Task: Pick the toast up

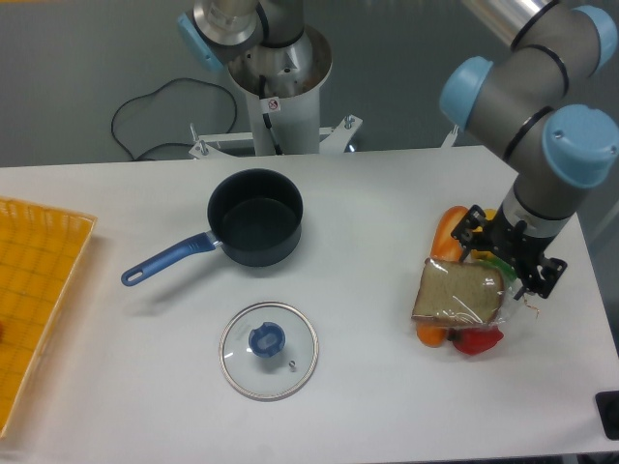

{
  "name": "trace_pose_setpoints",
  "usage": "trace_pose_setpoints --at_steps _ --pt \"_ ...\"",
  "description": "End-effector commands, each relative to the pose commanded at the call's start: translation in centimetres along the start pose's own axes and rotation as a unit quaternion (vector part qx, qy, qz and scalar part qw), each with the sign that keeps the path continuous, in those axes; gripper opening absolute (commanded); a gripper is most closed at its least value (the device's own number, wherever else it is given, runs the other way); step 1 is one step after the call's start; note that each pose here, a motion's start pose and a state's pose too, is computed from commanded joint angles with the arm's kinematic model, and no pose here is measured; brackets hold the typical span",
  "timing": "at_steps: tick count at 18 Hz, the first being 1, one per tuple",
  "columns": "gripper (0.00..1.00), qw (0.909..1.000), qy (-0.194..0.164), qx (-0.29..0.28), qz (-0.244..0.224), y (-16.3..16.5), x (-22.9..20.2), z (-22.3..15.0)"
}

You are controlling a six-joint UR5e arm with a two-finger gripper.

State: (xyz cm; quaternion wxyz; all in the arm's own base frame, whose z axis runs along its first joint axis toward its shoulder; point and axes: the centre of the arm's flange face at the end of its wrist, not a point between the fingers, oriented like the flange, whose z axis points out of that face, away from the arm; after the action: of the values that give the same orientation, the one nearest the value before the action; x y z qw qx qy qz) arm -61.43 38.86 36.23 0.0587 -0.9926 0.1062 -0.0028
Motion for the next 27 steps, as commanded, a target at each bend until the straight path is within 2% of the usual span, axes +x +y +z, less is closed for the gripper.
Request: trace_pose_setpoints --at_steps 3,13,27 --pt "0.99 0.9999 -0.013 0.002 0.000 0.2 -0.8 0.5" --pt "0.99 0.9997 -0.023 0.000 0.002 3.1 -2.9 2.3" --pt "0.99 0.9996 -0.030 0.000 0.001 3.6 -4.0 5.3"
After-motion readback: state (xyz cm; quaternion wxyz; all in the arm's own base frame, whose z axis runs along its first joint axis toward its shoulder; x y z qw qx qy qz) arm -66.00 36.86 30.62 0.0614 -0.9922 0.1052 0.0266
